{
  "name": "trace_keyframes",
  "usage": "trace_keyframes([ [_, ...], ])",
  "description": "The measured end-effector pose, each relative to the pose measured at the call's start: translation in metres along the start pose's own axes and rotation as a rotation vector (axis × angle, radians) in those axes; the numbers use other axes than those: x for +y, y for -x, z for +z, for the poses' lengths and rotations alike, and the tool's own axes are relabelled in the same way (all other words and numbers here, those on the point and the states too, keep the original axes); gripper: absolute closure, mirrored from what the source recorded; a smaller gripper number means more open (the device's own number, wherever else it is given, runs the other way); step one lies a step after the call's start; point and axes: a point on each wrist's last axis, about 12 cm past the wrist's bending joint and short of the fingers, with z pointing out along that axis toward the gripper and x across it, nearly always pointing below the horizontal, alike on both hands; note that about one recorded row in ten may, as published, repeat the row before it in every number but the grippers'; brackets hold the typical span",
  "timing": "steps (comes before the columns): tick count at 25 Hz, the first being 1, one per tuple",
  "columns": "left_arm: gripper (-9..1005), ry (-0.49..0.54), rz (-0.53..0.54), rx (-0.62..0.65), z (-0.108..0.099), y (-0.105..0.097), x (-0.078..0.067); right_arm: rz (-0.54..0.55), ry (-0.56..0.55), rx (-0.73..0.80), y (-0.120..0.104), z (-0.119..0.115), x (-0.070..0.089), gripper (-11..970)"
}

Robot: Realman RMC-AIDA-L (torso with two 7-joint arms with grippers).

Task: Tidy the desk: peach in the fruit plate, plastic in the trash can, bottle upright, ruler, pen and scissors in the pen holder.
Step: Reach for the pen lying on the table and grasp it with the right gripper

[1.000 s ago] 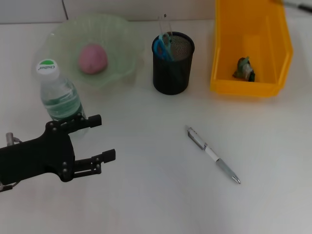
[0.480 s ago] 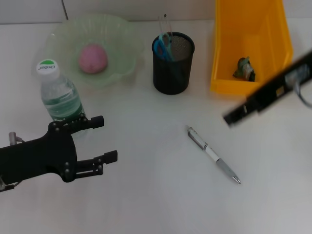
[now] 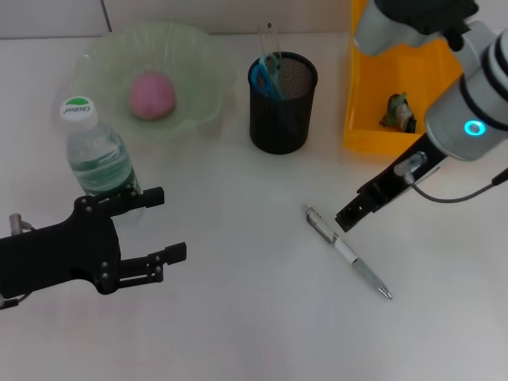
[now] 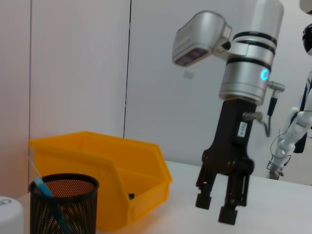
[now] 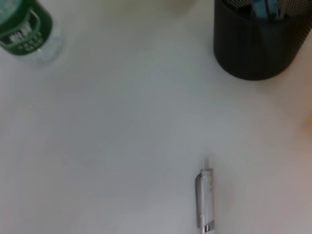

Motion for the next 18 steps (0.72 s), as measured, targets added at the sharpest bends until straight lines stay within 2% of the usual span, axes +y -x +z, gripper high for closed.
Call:
trace_keyframes([
  [9,164,0.0,0.003,0.002,-0.001,0.001,0.001,-0.078,-0.041,0.084,0.016,0.029,0.012,139],
  [18,164,0.002,0.002,0.002,-0.001,0.0,0.0,-0.148,-0.042,0.124,0.016,0.045,0.026,140],
])
